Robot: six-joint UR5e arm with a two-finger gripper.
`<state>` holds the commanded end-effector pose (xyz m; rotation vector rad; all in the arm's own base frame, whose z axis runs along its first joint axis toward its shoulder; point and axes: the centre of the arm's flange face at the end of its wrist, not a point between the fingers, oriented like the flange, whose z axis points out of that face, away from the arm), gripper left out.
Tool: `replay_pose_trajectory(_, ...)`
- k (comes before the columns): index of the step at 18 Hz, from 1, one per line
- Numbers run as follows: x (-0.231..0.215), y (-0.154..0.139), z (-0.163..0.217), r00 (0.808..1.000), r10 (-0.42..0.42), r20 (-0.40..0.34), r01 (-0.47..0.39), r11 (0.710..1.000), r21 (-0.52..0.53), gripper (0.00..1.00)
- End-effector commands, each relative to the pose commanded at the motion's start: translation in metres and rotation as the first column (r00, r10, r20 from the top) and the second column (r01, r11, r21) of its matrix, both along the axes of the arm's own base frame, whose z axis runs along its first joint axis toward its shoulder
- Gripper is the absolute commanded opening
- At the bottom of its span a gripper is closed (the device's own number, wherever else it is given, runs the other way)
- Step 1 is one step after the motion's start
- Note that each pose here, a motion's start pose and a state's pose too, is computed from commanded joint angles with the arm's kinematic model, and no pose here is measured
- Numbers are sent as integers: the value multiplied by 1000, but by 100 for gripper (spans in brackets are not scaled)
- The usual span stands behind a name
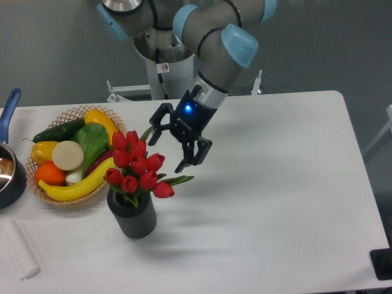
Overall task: Pick up the flowers from the vase
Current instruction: 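Move the open gripper down to the tulip stems above the black vase, then close the gripper around the tulip stems just above the vase rim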
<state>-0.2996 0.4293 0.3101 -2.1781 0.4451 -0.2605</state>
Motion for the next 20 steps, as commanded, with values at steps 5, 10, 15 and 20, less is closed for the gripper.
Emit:
replay_pose_trajectory(5, -3, 6, -4, 1000, -8, 16, 8, 999, 42, 100)
replay_pose_trajectory(10, -11, 12, -2, 999, -14, 35, 11, 996, 88, 100)
replay_pose_trajectory(15, -19, 20, -2, 1000, -23, 20, 20, 993, 114, 100)
replay_pose_trajectory(20, -17, 37, -9, 999, -52, 5, 51, 991, 125, 100)
